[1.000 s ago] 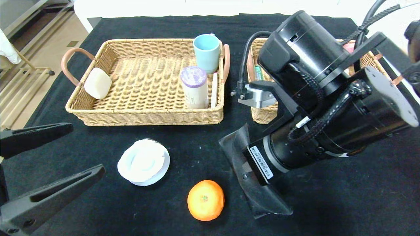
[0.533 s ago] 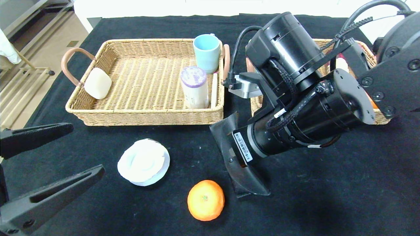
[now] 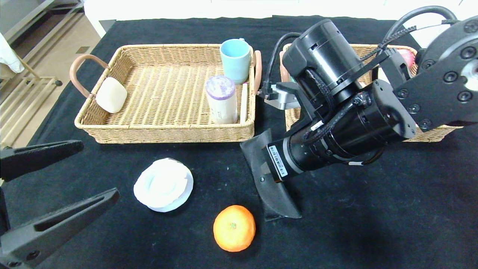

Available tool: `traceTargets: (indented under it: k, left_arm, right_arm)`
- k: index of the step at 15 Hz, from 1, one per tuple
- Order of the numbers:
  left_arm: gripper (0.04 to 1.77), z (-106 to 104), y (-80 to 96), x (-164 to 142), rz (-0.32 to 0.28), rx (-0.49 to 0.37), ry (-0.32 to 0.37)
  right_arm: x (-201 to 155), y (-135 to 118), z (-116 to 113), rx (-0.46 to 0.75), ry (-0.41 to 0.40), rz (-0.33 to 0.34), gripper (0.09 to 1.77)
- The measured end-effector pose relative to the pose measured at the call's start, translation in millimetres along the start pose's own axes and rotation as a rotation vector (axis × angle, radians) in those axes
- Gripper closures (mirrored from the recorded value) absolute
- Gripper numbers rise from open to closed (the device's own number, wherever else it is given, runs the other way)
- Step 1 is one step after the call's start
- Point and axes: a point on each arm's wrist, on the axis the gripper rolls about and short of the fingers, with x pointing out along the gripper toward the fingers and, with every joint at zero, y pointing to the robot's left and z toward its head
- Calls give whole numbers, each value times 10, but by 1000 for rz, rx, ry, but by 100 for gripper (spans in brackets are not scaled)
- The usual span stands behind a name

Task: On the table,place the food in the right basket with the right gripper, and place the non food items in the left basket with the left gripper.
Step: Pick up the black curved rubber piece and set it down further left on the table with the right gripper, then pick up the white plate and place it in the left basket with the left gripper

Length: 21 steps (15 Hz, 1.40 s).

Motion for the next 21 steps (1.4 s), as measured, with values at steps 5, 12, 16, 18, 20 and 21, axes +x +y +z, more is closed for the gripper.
traceTargets:
  k: [5, 12, 16, 18, 20, 21]
  left_arm:
    - [9, -17, 2, 13, -1, -3, 8]
    - [9, -23, 9, 35, -2, -8, 18]
    - [9, -61, 20, 69, -5, -29, 75]
    - [9, -66, 20, 71, -8, -37, 100]
    - [9, -67, 11, 60, -15, -43, 115]
    - [9, -63, 8, 53, -16, -46, 122]
  right_arm:
    - [-7, -17, -1, 4, 3, -3, 73]
    - [-337, -54, -204, -6, -7, 0, 39]
    - [-408, -208, -538, -74, -93, 8, 29]
    - [-418, -325, -732, -137, -175, 4, 26]
    - [-493, -430, -932, -204, -266, -4, 24]
    - [-563, -473, -1033, -235, -299, -1, 22]
